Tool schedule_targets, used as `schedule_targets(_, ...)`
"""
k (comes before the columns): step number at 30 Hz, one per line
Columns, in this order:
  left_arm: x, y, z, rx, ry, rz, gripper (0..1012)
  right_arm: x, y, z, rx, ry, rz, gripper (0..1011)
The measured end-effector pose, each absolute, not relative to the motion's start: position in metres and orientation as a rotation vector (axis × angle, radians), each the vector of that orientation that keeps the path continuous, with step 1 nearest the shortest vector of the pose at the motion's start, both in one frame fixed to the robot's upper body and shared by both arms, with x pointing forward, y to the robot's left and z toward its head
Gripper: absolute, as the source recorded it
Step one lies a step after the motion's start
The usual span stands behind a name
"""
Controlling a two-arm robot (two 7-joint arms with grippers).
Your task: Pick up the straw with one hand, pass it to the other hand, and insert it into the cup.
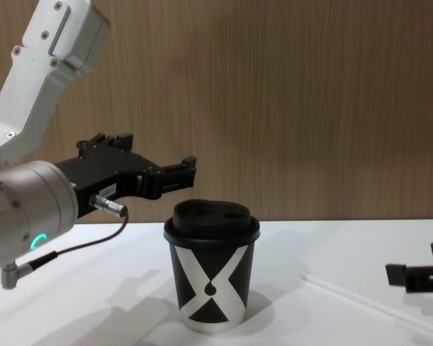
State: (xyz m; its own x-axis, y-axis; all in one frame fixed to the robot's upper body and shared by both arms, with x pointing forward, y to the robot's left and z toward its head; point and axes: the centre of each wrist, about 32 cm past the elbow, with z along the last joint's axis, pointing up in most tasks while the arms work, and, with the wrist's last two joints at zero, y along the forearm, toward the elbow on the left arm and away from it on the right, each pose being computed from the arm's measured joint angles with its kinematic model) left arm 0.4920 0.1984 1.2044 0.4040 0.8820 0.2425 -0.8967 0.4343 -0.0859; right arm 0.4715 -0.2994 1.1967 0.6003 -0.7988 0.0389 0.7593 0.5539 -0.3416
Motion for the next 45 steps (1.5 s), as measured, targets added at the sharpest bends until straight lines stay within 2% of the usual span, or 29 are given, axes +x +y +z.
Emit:
schedule_targets(36, 0.492, 0.198, 1.204, 0.061, -0.267, 1.124, 1003, 0.474, -0.297, 1.179, -0.425, 0.185, -0.914, 998)
schedule_targets(45, 0.492, 0.198, 1.204, 0.061, -0.268, 1.124, 1003, 0.476, -0.297, 1.179, -0.434, 0.192, -0.916, 798)
